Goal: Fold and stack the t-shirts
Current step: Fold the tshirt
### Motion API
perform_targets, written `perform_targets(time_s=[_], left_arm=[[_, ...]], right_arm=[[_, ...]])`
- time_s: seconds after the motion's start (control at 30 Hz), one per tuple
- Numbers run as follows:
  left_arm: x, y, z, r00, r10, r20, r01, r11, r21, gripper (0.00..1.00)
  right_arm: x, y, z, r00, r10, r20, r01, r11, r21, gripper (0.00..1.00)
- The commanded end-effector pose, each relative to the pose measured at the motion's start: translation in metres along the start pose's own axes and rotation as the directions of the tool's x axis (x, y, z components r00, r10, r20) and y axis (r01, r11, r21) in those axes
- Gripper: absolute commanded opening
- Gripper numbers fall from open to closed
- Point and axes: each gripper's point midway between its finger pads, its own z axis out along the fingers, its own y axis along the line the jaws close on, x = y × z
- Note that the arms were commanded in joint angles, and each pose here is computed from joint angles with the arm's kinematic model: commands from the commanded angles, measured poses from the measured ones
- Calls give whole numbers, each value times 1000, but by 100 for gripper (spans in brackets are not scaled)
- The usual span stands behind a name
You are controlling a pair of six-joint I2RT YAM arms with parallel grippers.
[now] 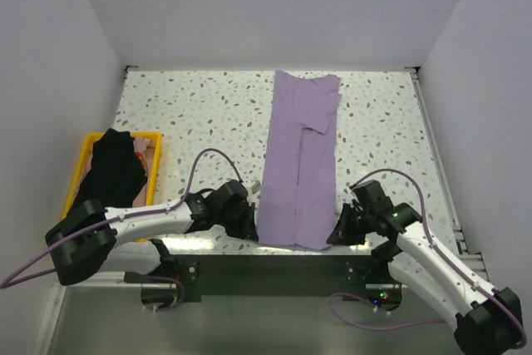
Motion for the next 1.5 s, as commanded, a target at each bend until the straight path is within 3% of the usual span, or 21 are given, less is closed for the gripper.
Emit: perform_targets(time_s=[0.0, 0.13, 0.27, 0.5, 0.67, 1.07, 1.23, 1.47], left_arm=[[-6, -19, -13, 1000, -2, 24, 1, 999, 34, 0], [-11, -26, -20, 999, 8, 45, -10, 999, 48, 0], [-43, -40, -28, 992, 56, 109, -59, 998, 25, 0], [-113, -55, -30, 971, 123, 203, -124, 992, -7, 0], [-157, -53, -17, 966, 89, 244, -87, 996, -18, 0], [-257, -14, 1, 926, -25, 377, 49, 997, -53, 0], [-299, -3, 4, 908, -34, 417, 63, 996, -56, 0], [-330, 11, 18, 906, -33, 422, 71, 995, -75, 0]], right_arm=[[13, 4, -18, 1000, -11, -28, 11, 1000, -5, 0], [12, 13, -36, 1000, -26, 10, 26, 999, -30, 0], [-11, 22, -48, 992, -69, 103, 69, 998, 1, 0], [-89, 70, -63, 937, -149, 317, 145, 989, 38, 0], [-143, 93, -62, 884, -179, 432, 152, 984, 97, 0], [-247, 91, -30, 862, -123, 492, 54, 987, 152, 0], [-275, 87, -20, 863, -101, 496, 29, 988, 151, 0], [-301, 87, -5, 872, -72, 484, 5, 990, 138, 0]])
